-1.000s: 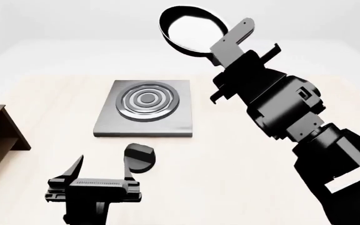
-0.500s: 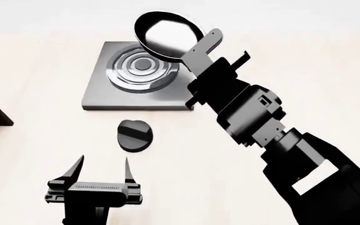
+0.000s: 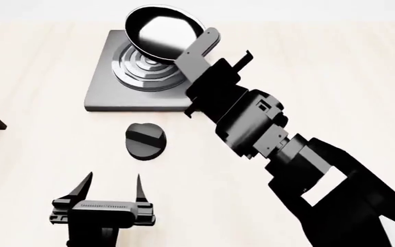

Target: Turn on the stove and put the frying pan on it.

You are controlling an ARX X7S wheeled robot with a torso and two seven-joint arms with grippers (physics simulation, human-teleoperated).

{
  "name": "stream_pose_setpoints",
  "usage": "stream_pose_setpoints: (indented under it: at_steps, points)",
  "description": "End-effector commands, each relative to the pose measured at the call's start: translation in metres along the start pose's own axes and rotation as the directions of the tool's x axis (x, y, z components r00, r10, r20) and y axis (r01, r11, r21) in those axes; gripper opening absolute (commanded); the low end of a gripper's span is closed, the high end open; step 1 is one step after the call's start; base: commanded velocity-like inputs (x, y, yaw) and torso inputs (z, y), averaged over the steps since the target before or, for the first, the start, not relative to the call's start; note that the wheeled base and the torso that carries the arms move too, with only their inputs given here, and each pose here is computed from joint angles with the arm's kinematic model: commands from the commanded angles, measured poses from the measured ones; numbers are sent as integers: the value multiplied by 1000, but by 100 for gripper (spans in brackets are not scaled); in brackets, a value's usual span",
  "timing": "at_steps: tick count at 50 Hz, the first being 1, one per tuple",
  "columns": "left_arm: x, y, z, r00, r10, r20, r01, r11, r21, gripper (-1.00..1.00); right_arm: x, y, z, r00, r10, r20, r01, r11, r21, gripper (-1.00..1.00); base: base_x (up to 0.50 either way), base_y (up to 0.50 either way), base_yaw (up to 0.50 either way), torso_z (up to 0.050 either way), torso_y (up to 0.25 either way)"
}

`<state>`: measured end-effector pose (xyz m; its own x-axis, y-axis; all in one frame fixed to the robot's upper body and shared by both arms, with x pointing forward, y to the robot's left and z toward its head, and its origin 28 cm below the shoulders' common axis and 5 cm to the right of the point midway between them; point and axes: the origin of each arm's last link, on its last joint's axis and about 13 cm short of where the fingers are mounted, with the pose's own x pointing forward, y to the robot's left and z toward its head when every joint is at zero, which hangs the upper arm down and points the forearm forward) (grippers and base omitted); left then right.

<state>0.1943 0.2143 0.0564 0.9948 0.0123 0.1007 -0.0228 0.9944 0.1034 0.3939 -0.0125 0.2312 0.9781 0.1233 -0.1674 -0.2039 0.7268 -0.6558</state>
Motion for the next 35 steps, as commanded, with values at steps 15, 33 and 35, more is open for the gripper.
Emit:
stream_pose_setpoints:
  at_steps: [15, 33, 35]
  points:
    - [2, 5, 0, 1000, 3, 6, -2, 1000, -28, 100, 3, 15, 20, 996, -14, 85, 15, 1000, -19, -100, 0, 0, 0, 0, 1]
    - [1, 8, -2, 1000, 15, 9, -15, 999, -31, 100, 2, 22, 18, 995, -6, 103, 10, 999, -41, -100, 0, 0, 0, 0, 2]
    - [1, 9, -3, 1000, 17, 8, -17, 999, -34, 100, 3, 23, 17, 994, -1, 107, 6, 999, -44, -100, 0, 0, 0, 0, 5]
